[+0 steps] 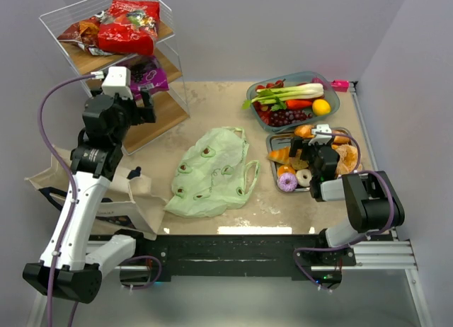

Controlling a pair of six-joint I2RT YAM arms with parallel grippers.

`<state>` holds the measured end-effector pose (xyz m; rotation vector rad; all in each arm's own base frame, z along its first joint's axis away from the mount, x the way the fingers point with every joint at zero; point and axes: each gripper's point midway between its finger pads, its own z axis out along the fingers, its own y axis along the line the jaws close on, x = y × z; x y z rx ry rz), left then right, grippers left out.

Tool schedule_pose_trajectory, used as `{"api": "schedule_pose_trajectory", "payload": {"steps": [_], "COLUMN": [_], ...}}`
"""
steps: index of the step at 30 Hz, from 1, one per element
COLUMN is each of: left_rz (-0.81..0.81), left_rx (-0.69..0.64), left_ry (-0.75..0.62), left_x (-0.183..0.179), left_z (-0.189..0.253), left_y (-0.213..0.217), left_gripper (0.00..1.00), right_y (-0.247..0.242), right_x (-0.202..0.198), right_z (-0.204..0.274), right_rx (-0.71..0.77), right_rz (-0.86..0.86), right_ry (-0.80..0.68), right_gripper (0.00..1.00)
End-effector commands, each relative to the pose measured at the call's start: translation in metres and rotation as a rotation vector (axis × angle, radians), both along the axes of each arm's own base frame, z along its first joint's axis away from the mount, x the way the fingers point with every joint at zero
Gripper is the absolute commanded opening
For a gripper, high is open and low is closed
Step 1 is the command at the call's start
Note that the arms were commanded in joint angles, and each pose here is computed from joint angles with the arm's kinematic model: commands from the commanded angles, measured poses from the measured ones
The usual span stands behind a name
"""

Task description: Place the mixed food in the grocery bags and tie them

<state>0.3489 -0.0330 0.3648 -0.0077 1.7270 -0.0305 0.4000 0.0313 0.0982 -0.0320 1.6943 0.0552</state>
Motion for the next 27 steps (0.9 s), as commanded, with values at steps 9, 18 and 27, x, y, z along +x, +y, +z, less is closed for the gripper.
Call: {"api": "schedule_pose_trajectory", "payload": {"steps": [9, 18, 27], "left_rz": [-0.096, -0.153, 0.112], "left_rx": [-0.028, -0.133, -0.094], "left_ry": [0.165, 0.236, 0.396], "left_x": [-0.029, -0.06, -0.103], "left_z": [-0.027, -0.036, -0.076], "left_y": [-0.016, -0.029, 0.018], "left_gripper": [1.0, 1.0, 1.0], "right_y": [-0.002, -0.008, -0.019], "right_x": [0.005, -0.001, -0.02], "right_z": [0.02, 0.053, 0.161], "right_rx": [-0.01, -0.004, 0.131], "right_rz": [-0.015, -0.048, -0.132], "right_ry": [-0.081, -0.102, -0.23], "right_gripper": [0.99, 0.99, 0.99]}}
